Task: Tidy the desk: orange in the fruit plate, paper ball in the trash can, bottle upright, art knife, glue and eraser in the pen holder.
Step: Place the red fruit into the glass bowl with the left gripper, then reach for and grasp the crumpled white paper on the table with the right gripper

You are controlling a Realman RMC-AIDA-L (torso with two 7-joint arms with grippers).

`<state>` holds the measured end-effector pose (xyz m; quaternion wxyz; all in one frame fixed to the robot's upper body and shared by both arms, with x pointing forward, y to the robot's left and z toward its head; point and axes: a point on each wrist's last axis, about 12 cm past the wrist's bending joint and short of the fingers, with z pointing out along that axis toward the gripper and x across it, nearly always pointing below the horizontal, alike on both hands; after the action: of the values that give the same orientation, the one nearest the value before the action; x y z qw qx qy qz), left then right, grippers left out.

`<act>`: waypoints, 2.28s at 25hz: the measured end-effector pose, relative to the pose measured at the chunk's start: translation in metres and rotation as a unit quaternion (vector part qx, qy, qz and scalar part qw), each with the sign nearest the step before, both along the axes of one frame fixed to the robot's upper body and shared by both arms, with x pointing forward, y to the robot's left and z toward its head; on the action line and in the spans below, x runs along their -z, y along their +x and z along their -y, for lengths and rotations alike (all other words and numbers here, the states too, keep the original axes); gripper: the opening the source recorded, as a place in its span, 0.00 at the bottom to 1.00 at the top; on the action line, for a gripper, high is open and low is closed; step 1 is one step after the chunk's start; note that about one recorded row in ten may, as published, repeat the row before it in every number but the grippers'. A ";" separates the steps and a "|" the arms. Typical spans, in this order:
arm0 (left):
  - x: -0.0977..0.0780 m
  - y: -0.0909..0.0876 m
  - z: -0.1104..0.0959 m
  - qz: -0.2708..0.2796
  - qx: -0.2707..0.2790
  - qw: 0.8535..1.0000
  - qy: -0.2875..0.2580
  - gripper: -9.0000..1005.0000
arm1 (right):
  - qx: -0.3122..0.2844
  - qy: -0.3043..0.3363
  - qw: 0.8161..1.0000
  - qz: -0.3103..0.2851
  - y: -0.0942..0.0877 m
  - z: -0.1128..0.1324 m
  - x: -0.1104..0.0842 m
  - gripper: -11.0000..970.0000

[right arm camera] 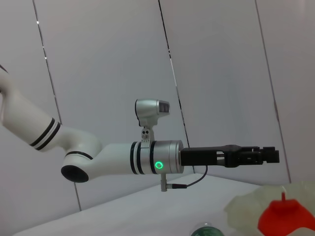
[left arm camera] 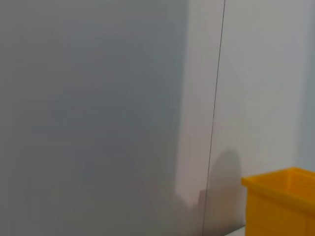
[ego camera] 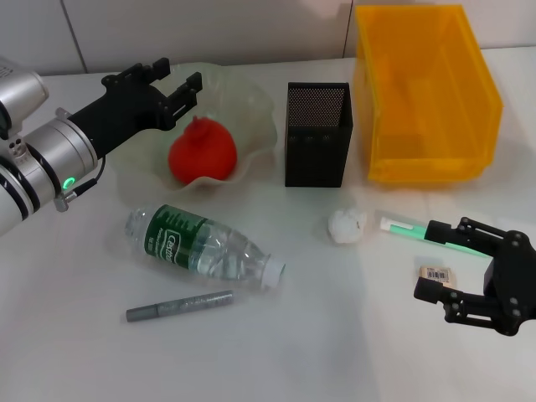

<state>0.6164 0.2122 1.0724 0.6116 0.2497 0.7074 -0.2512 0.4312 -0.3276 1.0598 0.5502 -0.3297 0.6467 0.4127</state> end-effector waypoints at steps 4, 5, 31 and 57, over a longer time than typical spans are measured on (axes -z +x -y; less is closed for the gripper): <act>-0.005 -0.009 -0.007 0.017 0.032 0.999 -0.020 0.58 | 0.001 0.009 0.999 -0.035 0.005 0.003 -0.005 0.83; -0.005 -0.009 -0.007 0.017 0.032 0.999 -0.020 0.61 | 0.001 0.009 0.999 -0.035 0.005 0.003 -0.005 0.83; 0.038 -0.130 -0.012 -0.034 0.326 0.945 -0.006 0.86 | -0.039 -0.379 0.884 -0.271 0.139 -0.082 -0.157 0.83; 0.039 -0.129 -0.009 -0.035 0.333 0.942 0.004 0.86 | 0.070 -0.451 0.837 -0.301 0.162 -0.144 -0.098 0.83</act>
<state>0.4879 0.2215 1.0329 0.4673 0.4640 0.6059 -0.4462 0.5936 -0.1838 1.1575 0.1463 -0.3551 0.9162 0.1142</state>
